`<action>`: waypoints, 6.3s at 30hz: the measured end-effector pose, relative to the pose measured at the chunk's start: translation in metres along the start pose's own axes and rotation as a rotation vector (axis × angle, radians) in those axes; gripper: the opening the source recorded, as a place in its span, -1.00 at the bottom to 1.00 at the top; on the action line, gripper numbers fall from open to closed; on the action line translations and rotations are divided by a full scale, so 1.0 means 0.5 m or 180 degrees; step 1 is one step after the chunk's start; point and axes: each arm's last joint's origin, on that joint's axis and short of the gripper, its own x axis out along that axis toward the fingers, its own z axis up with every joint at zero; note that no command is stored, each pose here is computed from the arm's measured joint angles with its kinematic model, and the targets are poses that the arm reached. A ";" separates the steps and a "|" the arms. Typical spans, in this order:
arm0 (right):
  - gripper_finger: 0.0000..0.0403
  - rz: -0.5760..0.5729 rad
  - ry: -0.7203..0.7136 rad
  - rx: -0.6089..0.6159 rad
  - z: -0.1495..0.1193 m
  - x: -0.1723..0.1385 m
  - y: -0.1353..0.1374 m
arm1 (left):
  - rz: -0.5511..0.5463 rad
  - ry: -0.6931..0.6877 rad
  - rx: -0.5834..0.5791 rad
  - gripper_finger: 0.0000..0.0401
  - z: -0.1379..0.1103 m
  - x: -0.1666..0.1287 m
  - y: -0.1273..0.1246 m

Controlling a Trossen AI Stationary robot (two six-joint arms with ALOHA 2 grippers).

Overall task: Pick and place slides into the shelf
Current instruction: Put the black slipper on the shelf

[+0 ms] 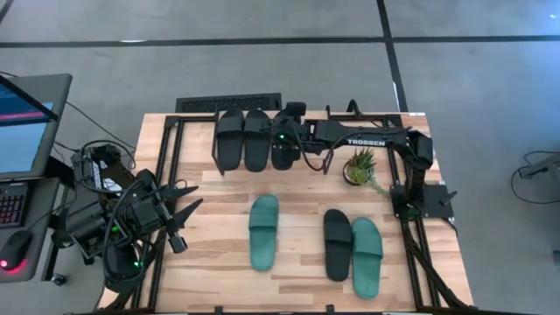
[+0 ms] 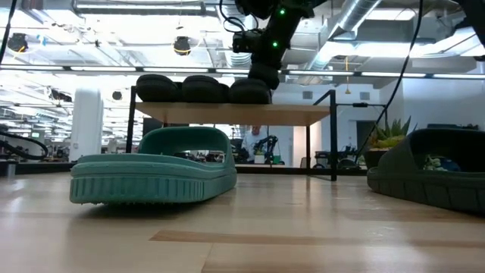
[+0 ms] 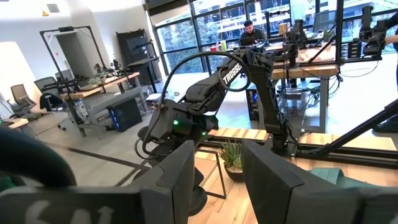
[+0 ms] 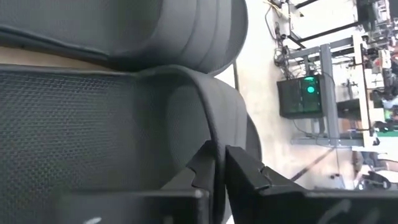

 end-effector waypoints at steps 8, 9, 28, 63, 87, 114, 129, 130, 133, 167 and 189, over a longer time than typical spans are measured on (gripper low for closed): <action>-0.66 0.0115 -0.0008 -0.0012 -0.004 0.003 0.000 | -0.0003 0.0005 -0.0002 -0.39 0.000 0.000 0.000; -0.64 0.0116 -0.0011 -0.0016 -0.003 0.002 0.001 | -0.0005 0.0009 -0.0013 -0.39 0.000 0.000 0.000; -0.33 0.0171 -0.0082 -0.0054 0.003 -0.022 0.010 | -0.0009 0.0016 -0.0047 -0.39 0.000 0.000 0.000; -0.24 0.0551 -0.0482 -0.0040 -0.007 -0.284 0.080 | -0.0062 0.0112 -0.0053 -0.39 -0.002 0.000 -0.002; -0.33 0.1375 -0.0040 0.0659 -0.081 -0.522 0.365 | -0.0085 0.0154 -0.0018 -0.39 -0.003 0.000 -0.002; -0.23 0.0872 0.0754 0.0896 -0.132 -0.502 0.575 | -0.0112 0.0185 -0.0179 -0.39 -0.001 0.000 -0.008; -0.16 0.0636 0.0740 0.0803 -0.156 -0.472 0.587 | -0.0115 0.0184 -0.0178 -0.39 0.000 0.000 -0.009; -0.16 0.0591 0.0728 0.0785 -0.157 -0.471 0.584 | -0.0115 0.0184 -0.0171 -0.39 0.000 0.000 -0.008; -0.18 0.0507 0.0701 0.0743 -0.159 -0.459 0.583 | -0.0112 0.0185 -0.0144 -0.39 -0.001 0.000 -0.007; -0.26 0.0486 0.0918 0.0484 -0.209 -0.383 0.616 | -0.0044 0.0198 -0.0130 -0.39 -0.001 0.010 -0.006; -0.94 0.0332 0.1009 0.0451 -0.200 -0.346 0.593 | 0.0077 0.0271 0.0002 -0.39 -0.004 0.030 0.001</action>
